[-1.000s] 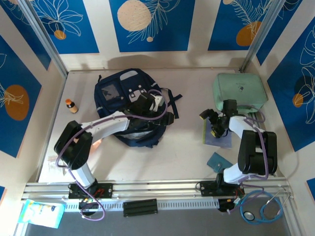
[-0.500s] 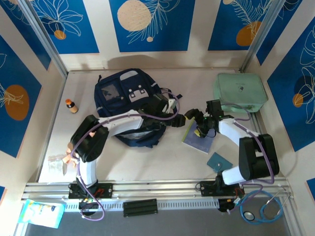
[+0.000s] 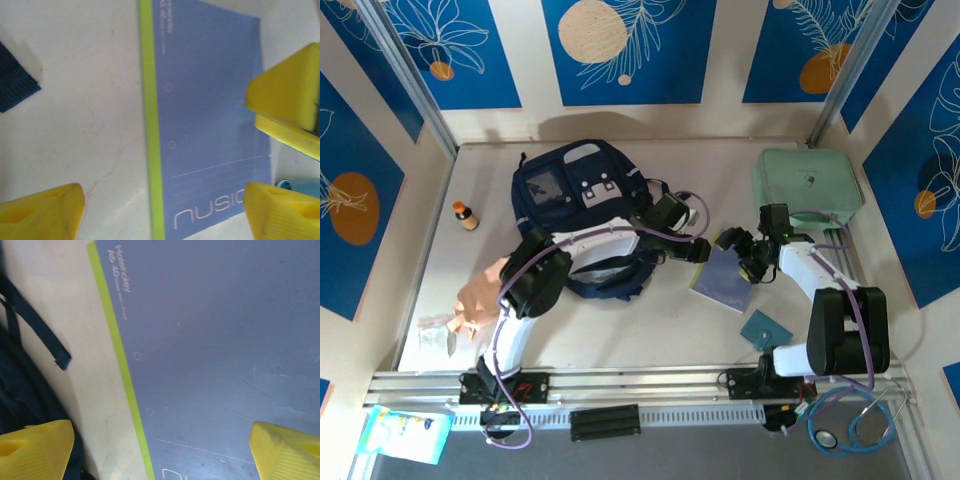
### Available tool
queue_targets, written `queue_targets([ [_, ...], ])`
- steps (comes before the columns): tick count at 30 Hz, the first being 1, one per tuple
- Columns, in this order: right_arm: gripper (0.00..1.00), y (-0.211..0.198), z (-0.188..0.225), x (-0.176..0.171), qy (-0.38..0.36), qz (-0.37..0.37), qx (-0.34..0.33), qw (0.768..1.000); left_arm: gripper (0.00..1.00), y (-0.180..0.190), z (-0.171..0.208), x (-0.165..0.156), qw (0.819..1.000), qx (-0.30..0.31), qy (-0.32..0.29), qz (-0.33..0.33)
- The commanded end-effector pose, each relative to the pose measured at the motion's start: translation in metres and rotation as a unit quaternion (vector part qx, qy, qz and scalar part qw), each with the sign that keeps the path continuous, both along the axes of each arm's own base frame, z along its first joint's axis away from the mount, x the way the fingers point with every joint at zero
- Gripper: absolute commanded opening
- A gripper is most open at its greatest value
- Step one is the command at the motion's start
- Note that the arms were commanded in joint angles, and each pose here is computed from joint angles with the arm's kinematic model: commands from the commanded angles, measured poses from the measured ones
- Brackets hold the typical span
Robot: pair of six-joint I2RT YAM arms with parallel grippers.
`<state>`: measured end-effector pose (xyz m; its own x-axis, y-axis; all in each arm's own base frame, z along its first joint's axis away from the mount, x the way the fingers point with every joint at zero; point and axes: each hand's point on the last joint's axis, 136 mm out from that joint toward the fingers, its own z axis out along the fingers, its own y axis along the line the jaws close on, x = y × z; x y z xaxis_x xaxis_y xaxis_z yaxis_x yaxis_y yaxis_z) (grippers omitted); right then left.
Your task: Pack books, pencil case, and school supplies into a backpack
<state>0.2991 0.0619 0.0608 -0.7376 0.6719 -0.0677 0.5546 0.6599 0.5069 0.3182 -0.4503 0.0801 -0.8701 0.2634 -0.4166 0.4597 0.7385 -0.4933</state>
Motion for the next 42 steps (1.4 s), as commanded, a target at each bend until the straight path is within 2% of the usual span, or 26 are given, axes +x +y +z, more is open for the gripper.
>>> queue_targets([
  [1, 0.91, 0.003, -0.011, -0.012, 0.030, 0.016, 0.003, 0.999, 0.77, 0.002, -0.019, -0.005, 0.999, 0.041, 0.018, 0.000],
  [5, 0.91, -0.005, -0.017, -0.018, 0.045, 0.000, -0.011, 0.999, 0.67, -0.011, -0.029, -0.017, 0.998, 0.035, 0.045, -0.028],
  [12, 0.91, -0.021, -0.015, -0.028, 0.038, -0.033, -0.033, 0.998, 0.63, -0.026, -0.041, -0.029, 0.997, 0.031, 0.058, -0.043],
  [24, 0.89, -0.007, -0.035, -0.026, 0.064, -0.030, 0.029, 0.997, 0.57, -0.033, -0.064, -0.035, 0.994, 0.035, 0.090, -0.048],
  [29, 0.89, -0.004, -0.036, -0.025, 0.064, -0.030, 0.037, 0.997, 0.50, -0.034, -0.071, -0.037, 0.993, 0.037, 0.103, -0.049],
  [34, 0.89, -0.003, -0.037, -0.025, 0.064, -0.031, 0.042, 0.997, 0.46, -0.047, -0.046, -0.042, 0.991, -0.009, 0.116, -0.061],
  [42, 0.89, 0.000, -0.038, -0.022, 0.060, -0.031, 0.054, 0.996, 0.36, -0.057, 0.040, -0.037, 0.985, -0.122, 0.089, -0.081],
])
